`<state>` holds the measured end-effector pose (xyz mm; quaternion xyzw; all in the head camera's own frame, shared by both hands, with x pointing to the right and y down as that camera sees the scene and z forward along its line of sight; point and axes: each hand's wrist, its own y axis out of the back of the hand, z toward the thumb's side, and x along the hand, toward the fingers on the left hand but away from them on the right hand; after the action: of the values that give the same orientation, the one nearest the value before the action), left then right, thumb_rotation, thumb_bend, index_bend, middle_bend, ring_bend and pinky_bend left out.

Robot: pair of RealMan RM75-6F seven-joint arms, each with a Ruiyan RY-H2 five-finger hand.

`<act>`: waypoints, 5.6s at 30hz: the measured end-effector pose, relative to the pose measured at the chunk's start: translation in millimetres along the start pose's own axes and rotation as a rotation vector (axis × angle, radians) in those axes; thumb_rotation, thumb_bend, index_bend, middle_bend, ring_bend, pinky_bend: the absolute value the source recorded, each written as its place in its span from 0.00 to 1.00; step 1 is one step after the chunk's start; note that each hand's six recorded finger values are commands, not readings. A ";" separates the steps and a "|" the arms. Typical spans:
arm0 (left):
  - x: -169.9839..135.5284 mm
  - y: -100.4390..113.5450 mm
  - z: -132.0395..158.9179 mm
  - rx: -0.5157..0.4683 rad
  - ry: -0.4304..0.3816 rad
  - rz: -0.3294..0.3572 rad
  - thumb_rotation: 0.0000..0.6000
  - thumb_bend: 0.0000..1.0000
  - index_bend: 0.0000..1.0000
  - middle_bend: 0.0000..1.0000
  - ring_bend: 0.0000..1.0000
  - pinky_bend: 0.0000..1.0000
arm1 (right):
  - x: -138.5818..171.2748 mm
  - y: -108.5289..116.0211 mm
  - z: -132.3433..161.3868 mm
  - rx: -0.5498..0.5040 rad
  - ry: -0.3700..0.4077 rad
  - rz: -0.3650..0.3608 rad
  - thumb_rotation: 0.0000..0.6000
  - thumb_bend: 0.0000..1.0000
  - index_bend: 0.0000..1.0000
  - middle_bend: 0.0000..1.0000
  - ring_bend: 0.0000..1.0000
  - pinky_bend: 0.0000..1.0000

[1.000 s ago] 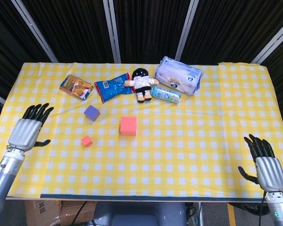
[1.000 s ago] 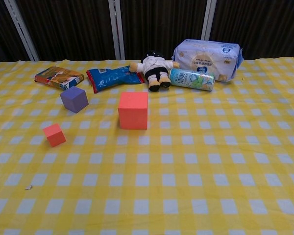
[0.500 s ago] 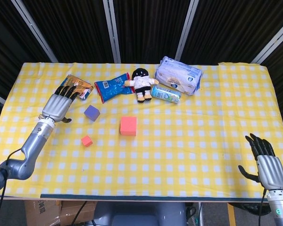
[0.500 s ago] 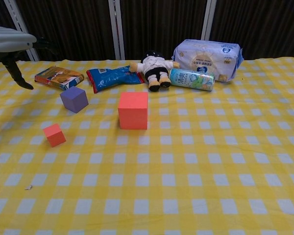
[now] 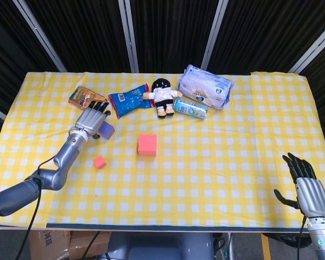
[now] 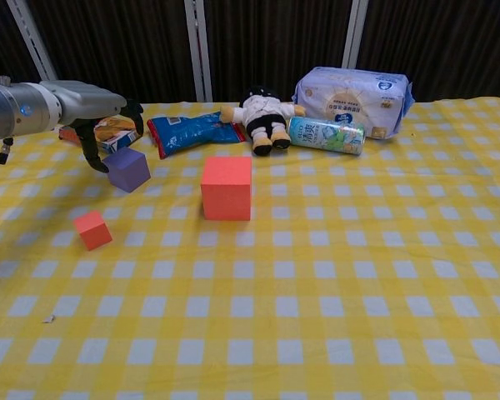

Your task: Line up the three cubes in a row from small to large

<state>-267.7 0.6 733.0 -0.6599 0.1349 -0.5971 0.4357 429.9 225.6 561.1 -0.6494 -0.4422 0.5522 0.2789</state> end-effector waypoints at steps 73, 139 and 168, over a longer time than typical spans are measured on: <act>-24.8 6.1 116.7 -0.208 0.209 -0.126 1.00 0.36 0.43 0.00 0.00 0.00 | 1.5 0.1 3.8 -0.012 0.025 0.004 1.00 0.34 0.00 0.00 0.00 0.00; -65.2 -13.0 96.7 -0.213 0.138 -0.169 1.00 0.49 0.18 0.00 0.00 0.00 | 1.5 -0.9 6.9 -0.014 0.033 0.006 1.00 0.34 0.00 0.00 0.00 0.00; -70.7 -16.2 115.5 -0.235 0.087 -0.170 1.00 0.49 0.18 0.00 0.00 0.00 | 2.7 -1.0 7.1 -0.021 0.037 0.007 1.00 0.34 0.00 0.00 0.00 0.00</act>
<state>-186.3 107.2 708.2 -0.6888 0.1665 -0.6400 0.2969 422.8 227.5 559.0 -0.6640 -0.4403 0.5364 0.2784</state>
